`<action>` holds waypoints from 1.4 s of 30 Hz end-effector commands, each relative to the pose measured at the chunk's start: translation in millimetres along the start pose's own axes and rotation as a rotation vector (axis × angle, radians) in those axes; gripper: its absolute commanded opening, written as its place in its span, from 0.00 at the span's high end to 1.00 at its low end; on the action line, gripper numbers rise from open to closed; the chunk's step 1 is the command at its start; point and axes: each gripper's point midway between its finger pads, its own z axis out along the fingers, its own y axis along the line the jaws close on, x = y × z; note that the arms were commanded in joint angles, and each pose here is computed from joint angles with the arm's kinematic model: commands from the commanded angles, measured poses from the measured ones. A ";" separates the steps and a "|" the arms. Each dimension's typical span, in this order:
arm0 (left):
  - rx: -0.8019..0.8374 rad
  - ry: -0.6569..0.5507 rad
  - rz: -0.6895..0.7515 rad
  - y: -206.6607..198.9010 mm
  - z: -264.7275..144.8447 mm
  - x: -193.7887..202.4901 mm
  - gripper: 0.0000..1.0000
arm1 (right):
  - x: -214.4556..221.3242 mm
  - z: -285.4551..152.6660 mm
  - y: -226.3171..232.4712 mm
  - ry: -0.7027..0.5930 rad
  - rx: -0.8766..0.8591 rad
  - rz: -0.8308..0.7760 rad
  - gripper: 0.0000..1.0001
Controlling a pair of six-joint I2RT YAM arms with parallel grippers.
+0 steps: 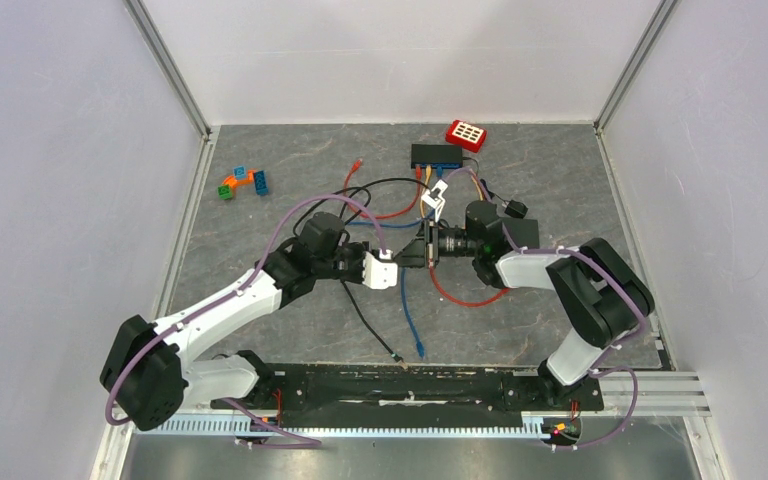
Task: Insert the plug into the switch port
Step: Pick up the connector from the center of the board, then insert the connector into the switch port.
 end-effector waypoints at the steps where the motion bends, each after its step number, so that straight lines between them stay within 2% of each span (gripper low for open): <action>1: -0.126 -0.038 -0.094 26.8 1.2 -12.1 0.98 | -44.0 -32.0 -5.9 -0.167 0.143 -0.048 0.72; 5: -0.163 -0.017 -0.252 35.9 4.6 -11.0 0.98 | -69.8 -72.7 -21.6 -0.256 0.313 -0.117 0.52; 10: -0.240 -0.064 -0.477 47.6 11.2 -19.3 0.98 | -88.6 -134.1 -49.9 -0.320 0.587 -0.210 0.49; 13: -0.265 -0.051 -0.580 52.8 21.6 -21.7 0.98 | -90.6 -185.5 -74.0 -0.350 0.800 -0.248 0.45; 16: -0.228 -0.035 -0.627 47.3 39.6 -28.0 0.98 | -83.7 -239.3 -103.7 -0.383 0.978 -0.199 0.40; 18: -0.220 -0.048 -0.661 42.7 53.4 -35.5 0.98 | -79.2 -265.8 -119.3 -0.401 1.032 -0.150 0.40; 24: -0.142 -0.039 -0.623 22.0 95.9 -59.0 0.98 | -65.3 -323.3 -156.0 -0.378 1.153 -0.033 0.39; 28: -0.111 -0.002 -0.630 16.7 129.7 -65.7 0.98 | -55.4 -335.0 -182.4 -0.303 1.196 0.010 0.39; 32: -0.072 0.048 -0.629 -2.9 158.6 -59.1 0.98 | -45.8 -328.9 -202.3 -0.211 1.155 0.013 0.41; 38: -0.040 0.082 -0.675 -20.9 179.1 -47.8 0.98 | -40.4 -312.4 -215.2 -0.140 1.040 0.002 0.45; 42: -0.013 0.101 -0.692 -25.8 189.8 -45.3 0.98 | -30.5 -298.0 -222.1 -0.033 0.974 -0.016 0.46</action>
